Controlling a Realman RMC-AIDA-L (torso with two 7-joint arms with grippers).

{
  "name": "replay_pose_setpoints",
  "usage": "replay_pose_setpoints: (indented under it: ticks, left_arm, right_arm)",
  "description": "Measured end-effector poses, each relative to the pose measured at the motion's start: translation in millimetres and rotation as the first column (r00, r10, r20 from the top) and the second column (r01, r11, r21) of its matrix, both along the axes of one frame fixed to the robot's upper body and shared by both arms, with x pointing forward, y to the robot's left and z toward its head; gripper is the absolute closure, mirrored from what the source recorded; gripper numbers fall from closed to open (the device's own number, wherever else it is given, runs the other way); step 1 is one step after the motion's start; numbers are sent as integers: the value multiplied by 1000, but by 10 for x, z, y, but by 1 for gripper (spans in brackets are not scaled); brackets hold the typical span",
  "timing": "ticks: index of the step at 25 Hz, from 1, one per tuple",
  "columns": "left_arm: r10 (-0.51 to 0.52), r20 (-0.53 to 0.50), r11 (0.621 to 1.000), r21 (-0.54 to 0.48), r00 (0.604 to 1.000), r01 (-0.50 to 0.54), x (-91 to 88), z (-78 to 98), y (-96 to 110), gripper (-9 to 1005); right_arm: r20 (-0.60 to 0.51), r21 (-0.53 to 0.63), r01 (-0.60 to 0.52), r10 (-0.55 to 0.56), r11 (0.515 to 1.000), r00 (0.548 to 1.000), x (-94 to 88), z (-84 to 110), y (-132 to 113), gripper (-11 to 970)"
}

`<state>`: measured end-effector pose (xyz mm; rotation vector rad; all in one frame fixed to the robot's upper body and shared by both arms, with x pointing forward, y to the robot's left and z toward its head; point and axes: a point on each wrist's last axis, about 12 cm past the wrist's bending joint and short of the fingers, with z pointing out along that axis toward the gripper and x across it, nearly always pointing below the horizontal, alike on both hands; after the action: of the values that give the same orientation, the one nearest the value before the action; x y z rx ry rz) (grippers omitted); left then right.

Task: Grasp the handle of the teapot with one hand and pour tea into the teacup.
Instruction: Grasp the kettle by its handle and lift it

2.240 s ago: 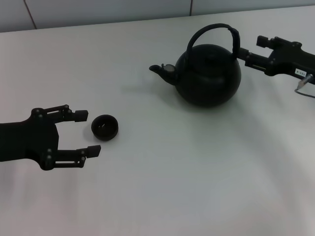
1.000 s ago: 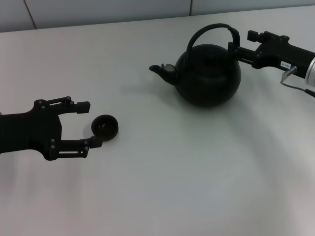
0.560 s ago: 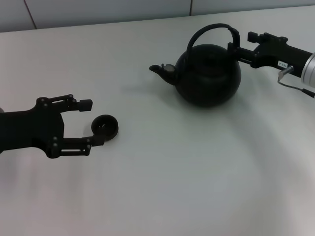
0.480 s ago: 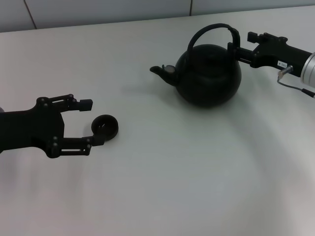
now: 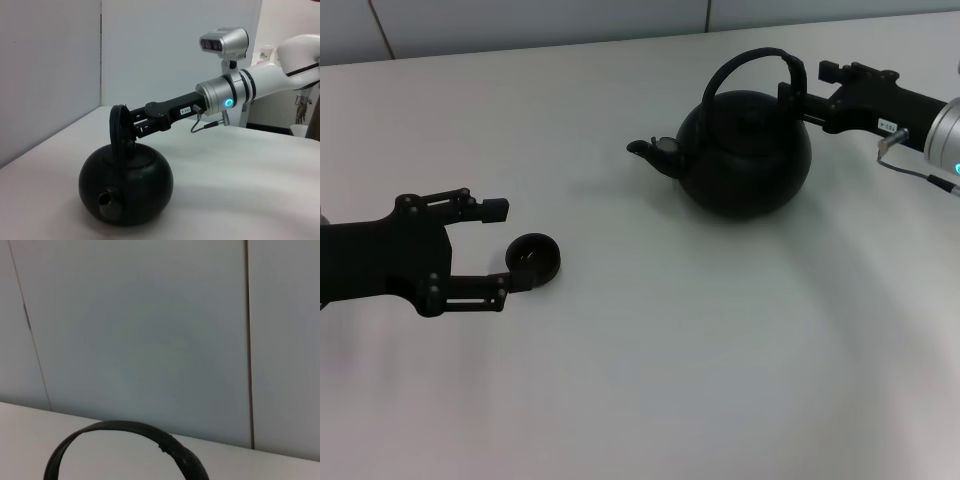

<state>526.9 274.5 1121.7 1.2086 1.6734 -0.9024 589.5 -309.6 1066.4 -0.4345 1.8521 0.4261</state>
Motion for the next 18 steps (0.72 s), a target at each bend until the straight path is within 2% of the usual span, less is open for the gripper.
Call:
replay_pose_setpoints:
  ticks: [9,18]
  left_arm:
    - [13,5,1000,5,1000,-13,24,2,1,147]
    - [21,7,1000,8,1000,-21,32,0,10,146]
  right_arm:
    - [43,-66,-46,49,997,998,5,2,59,313]
    - [51,-66,-54,57,996,997,48,27,103,559]
